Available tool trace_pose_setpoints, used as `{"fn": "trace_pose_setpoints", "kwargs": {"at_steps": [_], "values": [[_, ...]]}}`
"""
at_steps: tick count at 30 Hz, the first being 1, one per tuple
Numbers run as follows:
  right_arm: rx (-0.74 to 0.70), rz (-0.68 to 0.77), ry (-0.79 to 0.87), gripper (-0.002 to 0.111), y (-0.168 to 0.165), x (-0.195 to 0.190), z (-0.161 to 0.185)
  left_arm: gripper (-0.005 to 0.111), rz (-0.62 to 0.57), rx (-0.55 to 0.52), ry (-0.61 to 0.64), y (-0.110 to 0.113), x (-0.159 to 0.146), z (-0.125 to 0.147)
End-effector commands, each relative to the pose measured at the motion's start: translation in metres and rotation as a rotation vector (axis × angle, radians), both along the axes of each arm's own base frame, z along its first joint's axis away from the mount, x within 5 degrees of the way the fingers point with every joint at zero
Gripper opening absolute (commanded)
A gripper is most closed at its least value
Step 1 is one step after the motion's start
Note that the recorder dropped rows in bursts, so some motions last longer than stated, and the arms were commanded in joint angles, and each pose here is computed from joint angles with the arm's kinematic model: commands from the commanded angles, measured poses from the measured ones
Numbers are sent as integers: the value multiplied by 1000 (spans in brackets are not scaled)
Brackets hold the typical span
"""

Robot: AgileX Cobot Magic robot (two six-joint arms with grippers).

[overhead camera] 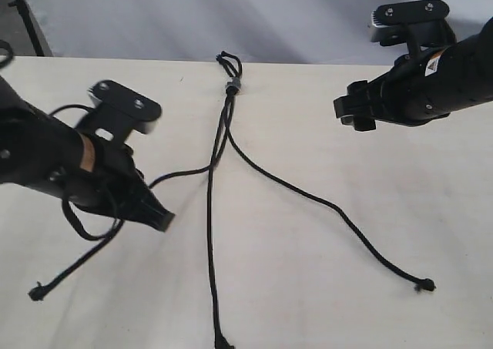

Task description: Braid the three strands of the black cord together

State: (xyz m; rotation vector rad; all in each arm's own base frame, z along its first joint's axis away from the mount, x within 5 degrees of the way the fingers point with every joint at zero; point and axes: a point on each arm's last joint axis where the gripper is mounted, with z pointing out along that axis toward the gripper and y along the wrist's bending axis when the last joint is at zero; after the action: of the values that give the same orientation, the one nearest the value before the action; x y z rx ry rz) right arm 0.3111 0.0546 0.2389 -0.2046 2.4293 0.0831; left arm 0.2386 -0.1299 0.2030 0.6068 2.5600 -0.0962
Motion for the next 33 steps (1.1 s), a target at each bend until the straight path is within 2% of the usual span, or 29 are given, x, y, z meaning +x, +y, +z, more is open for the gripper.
{"fn": "trace_pose_setpoints", "kwargs": {"at_steps": [1, 7, 12, 17, 22, 29, 33], "values": [[1, -8, -13, 72, -2, 1, 2, 0, 136, 11, 13, 34, 9, 2], [1, -8, -13, 72, -2, 1, 2, 0, 184, -8, -16, 57, 10, -25], [56, -39, 8, 72, 0, 0, 2, 0, 172, -60, -79, 59, 5, -42], [61, 22, 61, 72, 21, -8, -1, 0, 167, -71, -89, 58, 4, -47], [52, 185, 135, 72, 69, -22, -14, 0, 169, -61, -61, 58, 5, -54], [-22, 423, 276, 72, 142, -49, -59, 0, 176, -50, -26, 58, 5, -63], [-63, 525, 337, 72, 179, -58, -72, 0, 181, -51, -22, 58, 5, -63]]}}
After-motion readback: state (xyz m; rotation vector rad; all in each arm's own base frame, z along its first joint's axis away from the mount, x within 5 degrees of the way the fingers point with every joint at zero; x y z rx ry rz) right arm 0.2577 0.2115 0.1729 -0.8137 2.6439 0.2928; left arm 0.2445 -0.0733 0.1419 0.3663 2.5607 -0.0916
